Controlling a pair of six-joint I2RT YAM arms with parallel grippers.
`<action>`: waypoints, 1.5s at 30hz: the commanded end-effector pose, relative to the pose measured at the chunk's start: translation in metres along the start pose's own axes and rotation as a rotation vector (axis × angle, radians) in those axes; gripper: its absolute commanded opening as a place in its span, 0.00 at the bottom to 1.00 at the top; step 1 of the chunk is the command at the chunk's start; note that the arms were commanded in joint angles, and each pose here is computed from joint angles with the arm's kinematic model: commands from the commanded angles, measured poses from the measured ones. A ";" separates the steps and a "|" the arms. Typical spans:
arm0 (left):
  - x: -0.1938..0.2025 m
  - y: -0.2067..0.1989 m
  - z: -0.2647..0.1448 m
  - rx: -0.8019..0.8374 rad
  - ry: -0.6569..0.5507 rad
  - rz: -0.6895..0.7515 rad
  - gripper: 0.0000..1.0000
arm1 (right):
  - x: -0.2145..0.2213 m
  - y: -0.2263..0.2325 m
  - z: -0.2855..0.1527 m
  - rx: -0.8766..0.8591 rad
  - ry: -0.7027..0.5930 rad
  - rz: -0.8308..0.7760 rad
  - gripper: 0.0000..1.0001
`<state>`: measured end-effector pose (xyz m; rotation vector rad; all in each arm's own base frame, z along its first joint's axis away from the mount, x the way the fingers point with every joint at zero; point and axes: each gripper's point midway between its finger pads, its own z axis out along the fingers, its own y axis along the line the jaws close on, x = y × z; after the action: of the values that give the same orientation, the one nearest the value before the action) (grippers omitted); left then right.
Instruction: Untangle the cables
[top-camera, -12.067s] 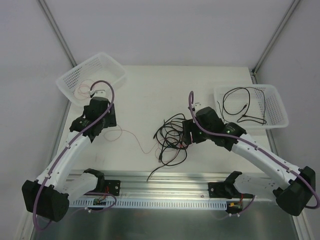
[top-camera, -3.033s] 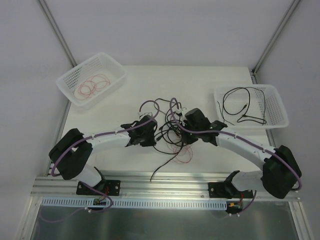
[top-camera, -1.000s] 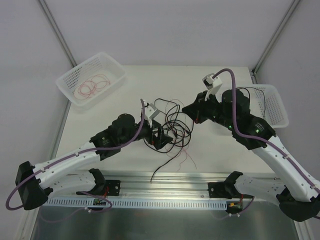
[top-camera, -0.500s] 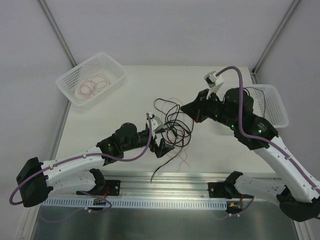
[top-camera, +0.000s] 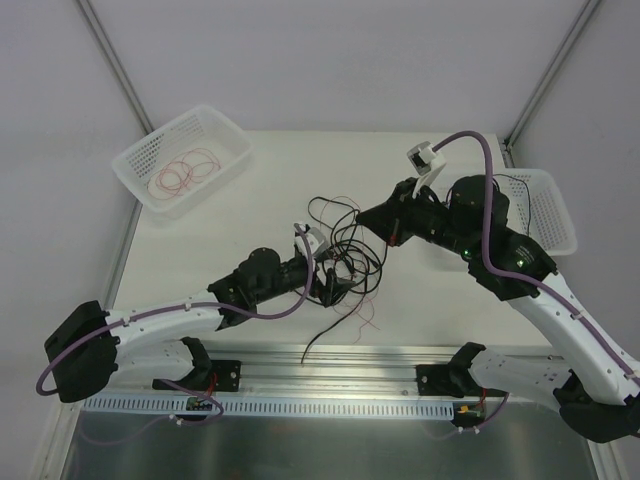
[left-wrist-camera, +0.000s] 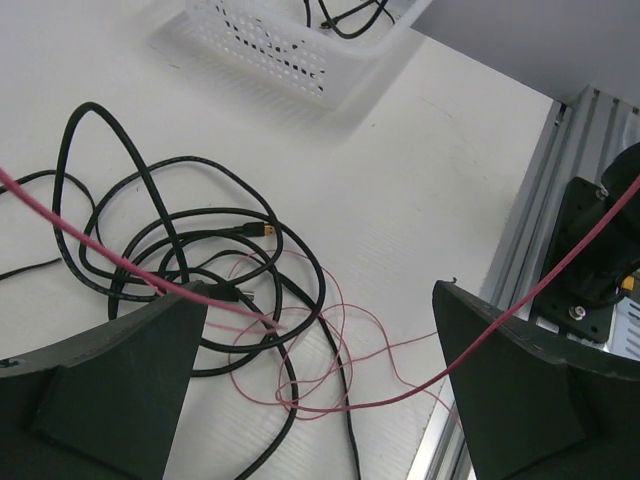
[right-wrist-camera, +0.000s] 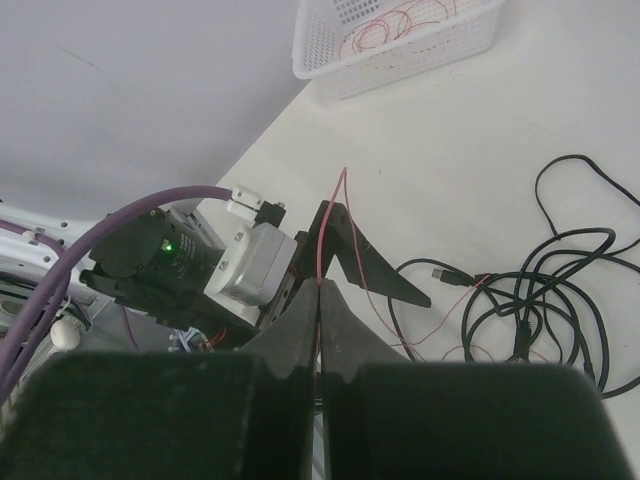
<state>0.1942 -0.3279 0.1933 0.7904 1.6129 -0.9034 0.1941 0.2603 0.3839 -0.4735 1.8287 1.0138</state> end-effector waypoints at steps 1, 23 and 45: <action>-0.028 -0.003 0.008 -0.013 -0.140 -0.038 0.95 | -0.028 0.023 -0.011 -0.076 -0.090 -0.002 0.01; -0.052 0.022 -0.018 -0.191 -0.136 -0.061 0.00 | 0.014 -0.047 -0.038 0.247 -0.053 -0.047 0.47; -0.219 0.195 -0.105 -0.674 -0.127 -0.074 0.00 | 0.080 -0.086 -0.072 0.343 0.056 -0.144 1.00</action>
<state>0.3400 -0.1809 0.3726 0.2419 1.6861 -0.4697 0.1769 0.1605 0.2987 -0.4167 1.9310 0.5766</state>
